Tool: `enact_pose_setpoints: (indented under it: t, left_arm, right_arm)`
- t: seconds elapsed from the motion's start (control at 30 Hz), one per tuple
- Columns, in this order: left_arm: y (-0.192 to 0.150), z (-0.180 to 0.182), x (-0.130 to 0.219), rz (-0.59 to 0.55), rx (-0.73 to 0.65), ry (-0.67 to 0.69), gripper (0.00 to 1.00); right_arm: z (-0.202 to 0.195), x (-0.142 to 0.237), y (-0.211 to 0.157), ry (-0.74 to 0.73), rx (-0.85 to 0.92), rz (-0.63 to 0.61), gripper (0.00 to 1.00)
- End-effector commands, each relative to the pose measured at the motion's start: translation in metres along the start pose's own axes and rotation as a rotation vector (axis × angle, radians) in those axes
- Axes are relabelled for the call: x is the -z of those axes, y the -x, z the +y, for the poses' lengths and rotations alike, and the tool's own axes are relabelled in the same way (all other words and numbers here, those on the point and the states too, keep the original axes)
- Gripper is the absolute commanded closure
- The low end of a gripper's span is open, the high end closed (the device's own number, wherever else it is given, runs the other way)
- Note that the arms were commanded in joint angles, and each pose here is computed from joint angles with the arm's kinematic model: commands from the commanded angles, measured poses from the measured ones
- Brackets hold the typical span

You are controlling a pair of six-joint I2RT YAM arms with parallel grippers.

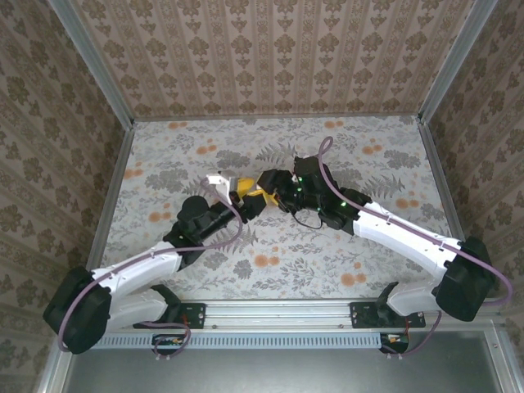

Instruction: Insert wireless bluetooth earbuds into charging case

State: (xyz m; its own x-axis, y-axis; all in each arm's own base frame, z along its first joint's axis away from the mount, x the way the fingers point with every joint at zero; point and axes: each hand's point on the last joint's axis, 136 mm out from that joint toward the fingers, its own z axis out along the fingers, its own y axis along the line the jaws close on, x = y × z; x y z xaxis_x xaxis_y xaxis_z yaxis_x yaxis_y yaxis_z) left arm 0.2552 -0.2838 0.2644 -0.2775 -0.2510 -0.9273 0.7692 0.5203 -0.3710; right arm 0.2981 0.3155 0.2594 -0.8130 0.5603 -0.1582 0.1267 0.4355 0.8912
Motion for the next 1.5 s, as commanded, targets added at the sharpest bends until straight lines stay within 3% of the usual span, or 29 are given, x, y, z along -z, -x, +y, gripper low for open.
enact_pose_setpoints:
  t: [0.0,0.23,0.4,0.6,0.67,0.8,0.87,1.0,1.2,1.47]
  left_arm:
    - [0.029,-0.012,-0.003,-0.087,-0.003,-0.059,0.5]
    - [0.032,-0.01,-0.001,-0.08,-0.004,-0.057,0.78]
    - [0.034,-0.002,0.007,-0.056,0.004,-0.046,0.84]
    - [0.041,-0.002,0.019,0.038,0.039,-0.139,0.88]
    - [0.043,-0.004,0.025,0.076,0.046,-0.176,0.88]
    - [0.052,-0.015,0.036,0.15,0.046,-0.273,0.9]
    - [0.053,-0.023,0.042,0.197,0.045,-0.325,0.91]
    - [0.059,-0.042,0.052,0.257,0.048,-0.43,0.92]
    - [0.065,-0.059,0.059,0.322,0.079,-0.513,0.93]
    - [0.07,-0.067,0.06,0.338,0.1,-0.554,0.93]
  right_arm:
    - [0.011,0.007,0.001,0.041,-0.005,-0.016,0.46]
    - [0.014,0.009,0.004,0.053,0.034,-0.031,0.41]
    - [0.024,0.029,0.026,0.056,0.236,-0.096,0.37]
    - [0.04,0.082,0.06,0.083,0.58,-0.115,0.33]
    - [0.046,0.092,0.053,0.117,0.731,-0.062,0.32]
    - [0.048,0.095,0.014,0.231,0.929,0.158,0.34]
    - [0.044,0.092,-0.004,0.287,0.95,0.274,0.35]
    - [0.035,0.083,-0.017,0.328,0.944,0.356,0.37]
    - [0.045,0.074,-0.021,0.377,0.953,0.311,0.42]
    - [0.056,0.073,-0.042,0.476,0.965,0.361,0.46]
